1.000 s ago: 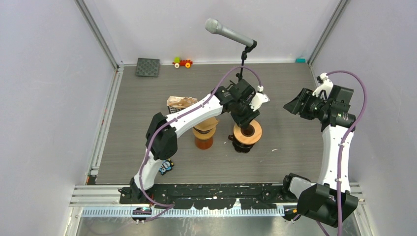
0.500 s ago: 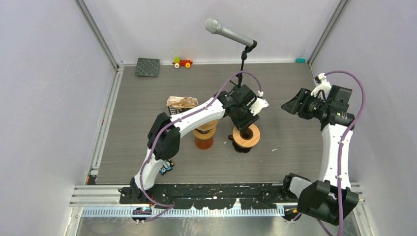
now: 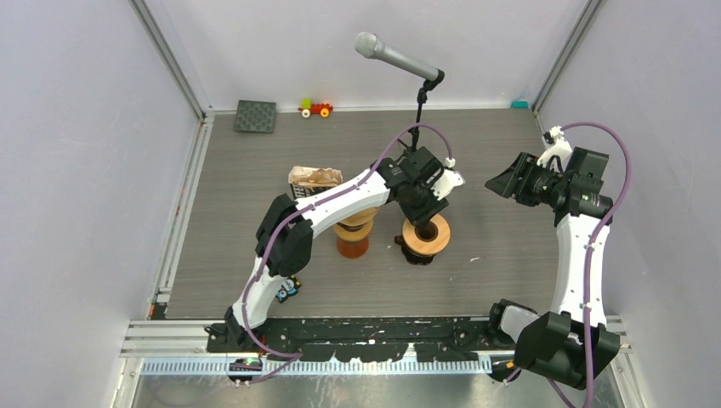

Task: Place the coffee filter in the dripper
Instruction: Place the dripper holder onto the coffee server.

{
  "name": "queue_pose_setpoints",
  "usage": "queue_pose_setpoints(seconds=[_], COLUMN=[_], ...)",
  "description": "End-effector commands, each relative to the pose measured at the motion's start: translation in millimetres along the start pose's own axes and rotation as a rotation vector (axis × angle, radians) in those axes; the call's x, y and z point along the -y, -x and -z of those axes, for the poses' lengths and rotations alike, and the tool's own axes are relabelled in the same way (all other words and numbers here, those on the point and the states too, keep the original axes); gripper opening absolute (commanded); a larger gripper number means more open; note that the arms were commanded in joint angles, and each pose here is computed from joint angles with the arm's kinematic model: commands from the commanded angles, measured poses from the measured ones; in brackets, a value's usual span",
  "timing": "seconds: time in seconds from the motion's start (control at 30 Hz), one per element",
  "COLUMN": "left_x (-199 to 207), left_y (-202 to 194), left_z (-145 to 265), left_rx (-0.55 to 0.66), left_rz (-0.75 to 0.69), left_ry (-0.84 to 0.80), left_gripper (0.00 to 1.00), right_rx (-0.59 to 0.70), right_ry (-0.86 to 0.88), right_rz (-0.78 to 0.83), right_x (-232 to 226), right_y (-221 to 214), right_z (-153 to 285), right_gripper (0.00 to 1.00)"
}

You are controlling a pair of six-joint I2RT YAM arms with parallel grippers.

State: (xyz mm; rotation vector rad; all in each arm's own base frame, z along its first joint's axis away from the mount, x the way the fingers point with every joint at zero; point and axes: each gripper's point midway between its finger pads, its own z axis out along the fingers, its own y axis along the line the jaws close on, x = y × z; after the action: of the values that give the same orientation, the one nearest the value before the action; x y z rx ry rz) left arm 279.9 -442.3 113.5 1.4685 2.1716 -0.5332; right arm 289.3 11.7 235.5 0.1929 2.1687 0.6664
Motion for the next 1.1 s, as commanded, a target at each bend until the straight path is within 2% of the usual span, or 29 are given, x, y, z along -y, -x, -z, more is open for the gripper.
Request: queue_pose_setpoints(seconds=[0.0,0.67,1.07], left_x=[-2,-2,-6], left_y=[11,10,26], left_z=[3,21,32], left_rx=[0.039,0.060,0.089], left_rz=[-0.020,-0.044,-0.055], left_ry=[0.022,0.040,0.066], left_gripper=[0.19,0.23,0.48], right_rx=[0.019,0.011,0.002], right_ry=[0.020,0.038,0.033], right_rz=[0.034,0.033,0.037], right_x=[-2,-4,-2], right_y=[6,4,2], right_z=[0,-1,-3], right_gripper=[0.57,0.57,0.57])
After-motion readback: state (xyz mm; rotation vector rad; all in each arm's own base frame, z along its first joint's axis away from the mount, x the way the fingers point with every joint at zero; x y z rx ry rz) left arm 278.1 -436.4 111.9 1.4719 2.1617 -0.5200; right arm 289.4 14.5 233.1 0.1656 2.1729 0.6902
